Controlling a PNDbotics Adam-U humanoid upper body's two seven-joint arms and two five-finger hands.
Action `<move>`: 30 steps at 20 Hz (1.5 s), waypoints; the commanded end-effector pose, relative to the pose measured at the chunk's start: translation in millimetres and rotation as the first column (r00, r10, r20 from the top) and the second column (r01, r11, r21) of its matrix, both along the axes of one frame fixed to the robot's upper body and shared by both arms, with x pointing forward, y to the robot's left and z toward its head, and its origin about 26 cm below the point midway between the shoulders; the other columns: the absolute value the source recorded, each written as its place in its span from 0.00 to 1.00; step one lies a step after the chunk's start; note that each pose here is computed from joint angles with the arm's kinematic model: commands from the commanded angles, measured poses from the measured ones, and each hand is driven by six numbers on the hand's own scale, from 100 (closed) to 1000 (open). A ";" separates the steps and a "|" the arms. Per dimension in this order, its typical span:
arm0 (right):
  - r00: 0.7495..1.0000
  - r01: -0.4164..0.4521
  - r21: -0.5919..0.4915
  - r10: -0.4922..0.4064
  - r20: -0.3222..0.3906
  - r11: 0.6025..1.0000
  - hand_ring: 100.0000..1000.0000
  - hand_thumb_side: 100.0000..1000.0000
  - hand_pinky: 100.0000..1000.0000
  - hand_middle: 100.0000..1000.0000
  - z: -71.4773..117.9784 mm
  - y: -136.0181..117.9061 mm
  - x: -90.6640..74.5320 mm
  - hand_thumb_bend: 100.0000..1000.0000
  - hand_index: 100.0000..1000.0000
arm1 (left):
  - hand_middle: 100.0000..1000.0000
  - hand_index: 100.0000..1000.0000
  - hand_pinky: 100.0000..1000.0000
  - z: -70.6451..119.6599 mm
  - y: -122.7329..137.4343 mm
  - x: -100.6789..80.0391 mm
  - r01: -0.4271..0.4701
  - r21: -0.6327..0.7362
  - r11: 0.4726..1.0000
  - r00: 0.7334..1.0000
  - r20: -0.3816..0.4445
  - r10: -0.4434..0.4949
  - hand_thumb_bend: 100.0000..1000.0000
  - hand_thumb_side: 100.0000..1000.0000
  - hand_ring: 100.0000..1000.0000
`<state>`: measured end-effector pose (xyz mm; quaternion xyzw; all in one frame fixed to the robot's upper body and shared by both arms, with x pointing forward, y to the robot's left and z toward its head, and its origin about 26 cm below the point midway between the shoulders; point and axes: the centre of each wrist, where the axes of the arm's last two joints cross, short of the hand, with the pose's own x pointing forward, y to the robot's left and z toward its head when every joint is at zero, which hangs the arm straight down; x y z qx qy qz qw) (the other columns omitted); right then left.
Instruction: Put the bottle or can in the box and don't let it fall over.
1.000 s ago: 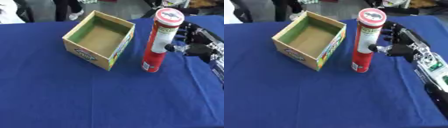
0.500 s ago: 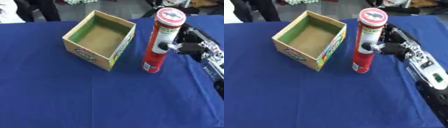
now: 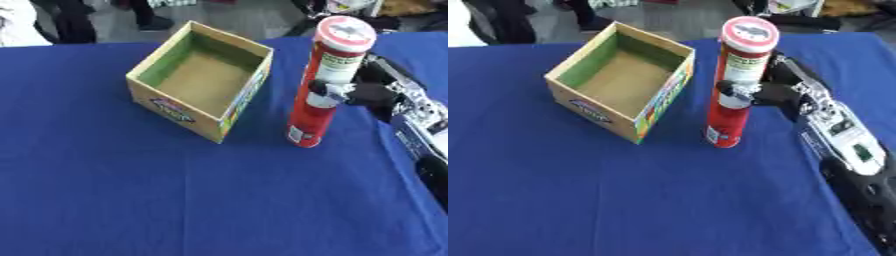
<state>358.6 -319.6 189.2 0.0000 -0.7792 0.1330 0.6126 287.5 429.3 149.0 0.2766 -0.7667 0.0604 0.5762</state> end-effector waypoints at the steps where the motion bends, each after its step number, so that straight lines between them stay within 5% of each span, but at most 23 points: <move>1: 1.000 0.009 0.001 -0.009 0.024 1.000 0.94 0.00 0.96 0.61 10.6 -1.0 0.7 0.44 0.70 | 0.71 0.86 0.81 13.9 0.0 0.7 0.006 0.027 1.000 0.999 0.032 -0.007 0.61 0.48 0.75; 14: 0.993 0.032 0.008 -0.033 0.114 0.999 0.77 0.00 0.94 0.36 26.4 8.6 -4.0 0.32 0.41 | 0.71 0.86 0.81 13.2 -0.3 0.0 0.012 0.024 1.000 0.999 0.031 -0.013 0.55 0.51 0.76; 23: 0.979 -0.018 -0.018 0.022 0.202 1.000 0.73 0.00 0.92 0.30 59.4 22.8 -7.5 0.29 0.35 | 0.71 0.86 0.81 13.8 -0.2 -0.8 0.007 0.028 1.000 0.999 0.031 -0.008 0.54 0.51 0.75; 30: 0.951 -0.115 -0.032 0.120 0.285 0.993 0.73 0.00 0.91 0.30 111.4 52.5 1.6 0.28 0.36 | 0.71 0.86 0.81 17.0 -1.4 -0.4 0.013 0.037 0.999 0.999 0.037 -0.014 0.53 0.51 0.75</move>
